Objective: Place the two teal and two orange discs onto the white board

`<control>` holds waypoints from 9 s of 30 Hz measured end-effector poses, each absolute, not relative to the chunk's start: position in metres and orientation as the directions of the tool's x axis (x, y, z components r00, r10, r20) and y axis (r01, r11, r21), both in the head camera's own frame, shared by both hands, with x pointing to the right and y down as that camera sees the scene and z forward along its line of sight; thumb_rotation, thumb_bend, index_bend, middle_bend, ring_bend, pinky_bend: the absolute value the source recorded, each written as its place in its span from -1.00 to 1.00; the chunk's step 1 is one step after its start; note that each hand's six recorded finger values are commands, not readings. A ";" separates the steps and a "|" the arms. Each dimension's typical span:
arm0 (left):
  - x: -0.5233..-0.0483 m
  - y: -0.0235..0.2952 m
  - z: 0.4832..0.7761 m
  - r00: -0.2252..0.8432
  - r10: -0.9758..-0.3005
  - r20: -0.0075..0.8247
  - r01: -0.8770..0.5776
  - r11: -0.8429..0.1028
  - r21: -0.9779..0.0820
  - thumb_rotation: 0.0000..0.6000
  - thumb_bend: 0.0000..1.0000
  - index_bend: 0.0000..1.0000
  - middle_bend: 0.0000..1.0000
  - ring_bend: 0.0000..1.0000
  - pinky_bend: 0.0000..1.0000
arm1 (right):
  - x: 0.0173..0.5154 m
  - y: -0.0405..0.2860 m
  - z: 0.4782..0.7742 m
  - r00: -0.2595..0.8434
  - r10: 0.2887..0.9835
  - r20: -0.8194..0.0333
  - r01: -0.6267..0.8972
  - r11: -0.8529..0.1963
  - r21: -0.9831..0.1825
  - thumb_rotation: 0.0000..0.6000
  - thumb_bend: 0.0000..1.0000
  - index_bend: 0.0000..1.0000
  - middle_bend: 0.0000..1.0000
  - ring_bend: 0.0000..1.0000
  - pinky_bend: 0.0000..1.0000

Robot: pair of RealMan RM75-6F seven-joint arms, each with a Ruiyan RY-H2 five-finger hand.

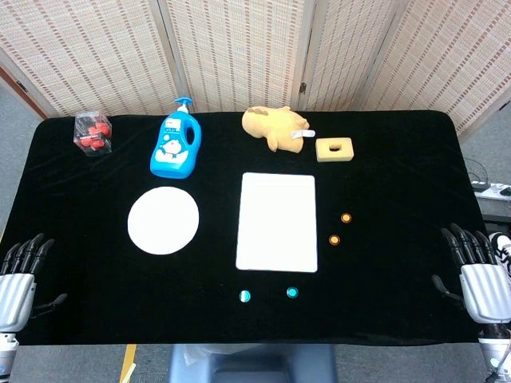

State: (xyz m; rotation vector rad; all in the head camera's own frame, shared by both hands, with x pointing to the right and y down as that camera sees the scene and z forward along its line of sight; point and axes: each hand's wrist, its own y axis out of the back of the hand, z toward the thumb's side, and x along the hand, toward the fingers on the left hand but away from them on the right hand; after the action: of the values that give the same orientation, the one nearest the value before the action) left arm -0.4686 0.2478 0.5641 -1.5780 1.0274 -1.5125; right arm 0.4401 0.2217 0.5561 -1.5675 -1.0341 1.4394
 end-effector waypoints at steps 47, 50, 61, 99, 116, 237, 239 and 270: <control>-0.473 0.256 0.556 -0.014 -0.904 0.427 -0.080 -0.425 -0.902 1.00 -0.73 -0.97 -1.00 -0.84 -1.00 | 0.161 0.218 0.617 0.776 0.401 -0.487 -0.245 -0.520 -0.818 1.00 -0.52 -0.39 -1.00 -1.00 -1.00; -0.473 0.256 0.558 -0.016 -0.902 0.431 -0.079 -0.429 -0.900 1.00 -0.73 -0.97 -1.00 -0.84 -1.00 | 0.147 0.222 0.627 0.785 0.367 -0.499 -0.266 -0.528 -0.806 1.00 -0.51 -0.37 -1.00 -1.00 -1.00; -0.474 0.255 0.560 -0.015 -0.900 0.435 -0.077 -0.433 -0.898 1.00 -0.73 -0.97 -1.00 -0.84 -1.00 | 0.106 0.227 0.659 0.793 0.299 -0.530 -0.303 -0.560 -0.771 1.00 -0.51 -0.36 -1.00 -1.00 -1.00; -0.480 0.258 0.569 -0.026 -0.895 0.446 -0.088 -0.442 -0.893 1.00 -0.73 -0.96 -1.00 -0.84 -1.00 | 0.052 0.230 0.700 0.770 0.276 -0.575 -0.377 -0.531 -0.759 1.00 -0.52 -0.14 -0.92 -1.00 -1.00; -0.481 0.258 0.567 -0.025 -0.895 0.445 -0.086 -0.441 -0.893 1.00 -0.73 -0.96 -1.00 -0.84 -1.00 | 0.053 0.215 0.689 0.775 0.340 -0.533 -0.312 -0.527 -0.790 1.00 -0.51 0.05 -0.81 -1.00 -1.00; -0.479 0.266 0.563 -0.027 -0.888 0.458 -0.085 -0.455 -0.887 1.00 -0.73 -0.97 -1.00 -0.84 -1.00 | 0.102 0.148 0.717 0.665 0.517 -0.539 -0.276 -0.500 -0.821 1.00 -0.51 0.04 -0.83 -1.00 -1.00; -0.479 0.266 0.563 -0.027 -0.888 0.459 -0.085 -0.455 -0.886 1.00 -0.73 -0.97 -1.00 -0.84 -1.00 | 0.102 0.146 0.718 0.660 0.522 -0.540 -0.275 -0.501 -0.821 1.00 -0.51 0.02 -0.83 -1.00 -1.00; -0.477 0.265 0.567 -0.018 -0.889 0.457 -0.094 -0.454 -0.886 1.00 -0.73 -1.00 -1.00 -0.84 -1.00 | 0.168 0.120 0.698 0.559 0.657 -0.506 -0.211 -0.478 -0.853 1.00 -0.51 -0.30 -0.86 -1.00 -1.00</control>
State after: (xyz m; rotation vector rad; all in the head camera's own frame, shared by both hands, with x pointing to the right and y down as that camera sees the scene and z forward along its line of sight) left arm -0.4774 0.2649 0.5668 -1.6028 1.0427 -1.5398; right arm 0.1678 0.1202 0.6980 -1.7884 -0.3686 1.0811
